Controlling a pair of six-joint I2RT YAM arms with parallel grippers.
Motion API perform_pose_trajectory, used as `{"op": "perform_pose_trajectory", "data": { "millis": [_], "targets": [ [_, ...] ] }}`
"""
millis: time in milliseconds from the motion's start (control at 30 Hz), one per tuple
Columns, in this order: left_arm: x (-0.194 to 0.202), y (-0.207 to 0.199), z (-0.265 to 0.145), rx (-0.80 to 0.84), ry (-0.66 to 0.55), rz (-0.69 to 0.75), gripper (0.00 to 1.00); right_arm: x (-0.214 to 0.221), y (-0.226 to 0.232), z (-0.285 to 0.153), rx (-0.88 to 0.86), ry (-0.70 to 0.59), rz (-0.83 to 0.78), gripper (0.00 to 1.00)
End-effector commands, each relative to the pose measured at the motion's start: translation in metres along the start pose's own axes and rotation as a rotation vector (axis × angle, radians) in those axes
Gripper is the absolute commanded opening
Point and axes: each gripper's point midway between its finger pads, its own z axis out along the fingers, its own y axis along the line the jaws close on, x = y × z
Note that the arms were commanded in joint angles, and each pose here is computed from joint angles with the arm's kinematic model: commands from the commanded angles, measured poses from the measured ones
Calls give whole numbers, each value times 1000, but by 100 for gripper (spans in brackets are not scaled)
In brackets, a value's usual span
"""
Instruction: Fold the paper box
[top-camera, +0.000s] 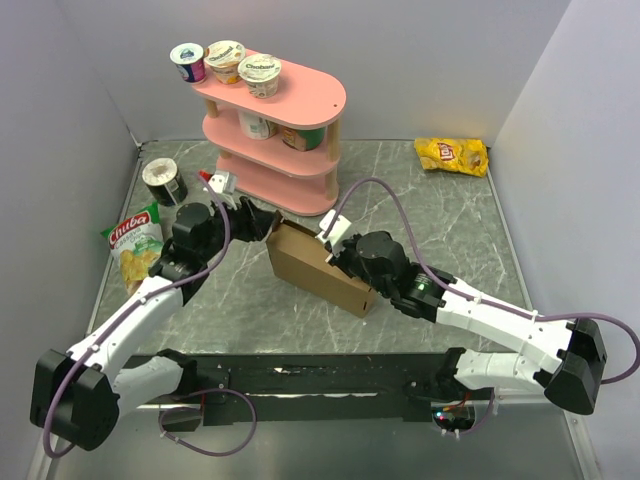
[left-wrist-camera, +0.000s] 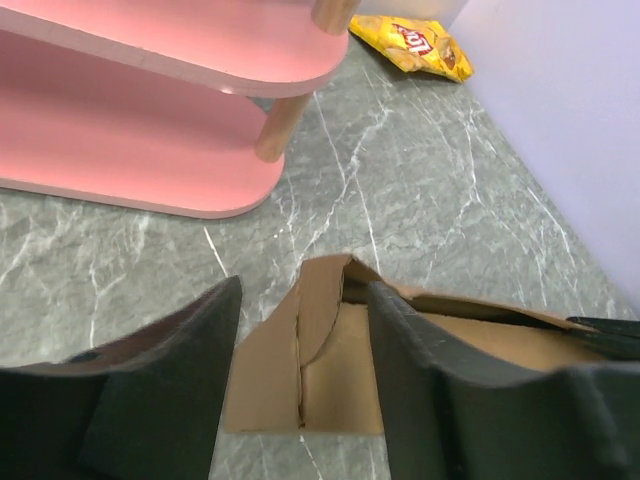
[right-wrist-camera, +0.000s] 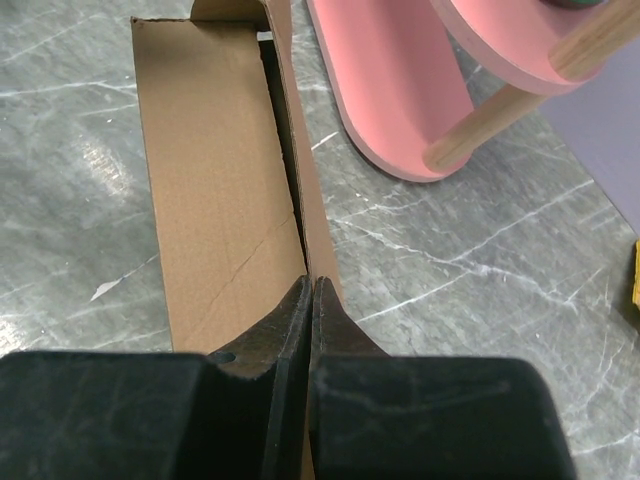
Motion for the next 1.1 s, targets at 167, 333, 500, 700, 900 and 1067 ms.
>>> {"op": "perform_pose_trajectory", "data": {
  "millis": [167,333,500,700,900,1067],
  "targets": [
    [-19,-12,9,66,-33,54,46,32,7,-3,-38,88,-2,0],
    [-14,-13,14,85,-14,49,46,34,8,-2,-44,92,-1,0],
    [-13,-17,19,101,-7,54,45,35,9,-1,-48,95,-2,0],
    [-12,-19,25,108,-5,59,39,36,11,0,-55,100,1,0],
    [-9,-25,32,127,14,83,28,38,13,1,-59,109,-3,0],
    [5,-23,34,81,40,108,2,38,10,1,-42,109,2,0]
  ]
}}
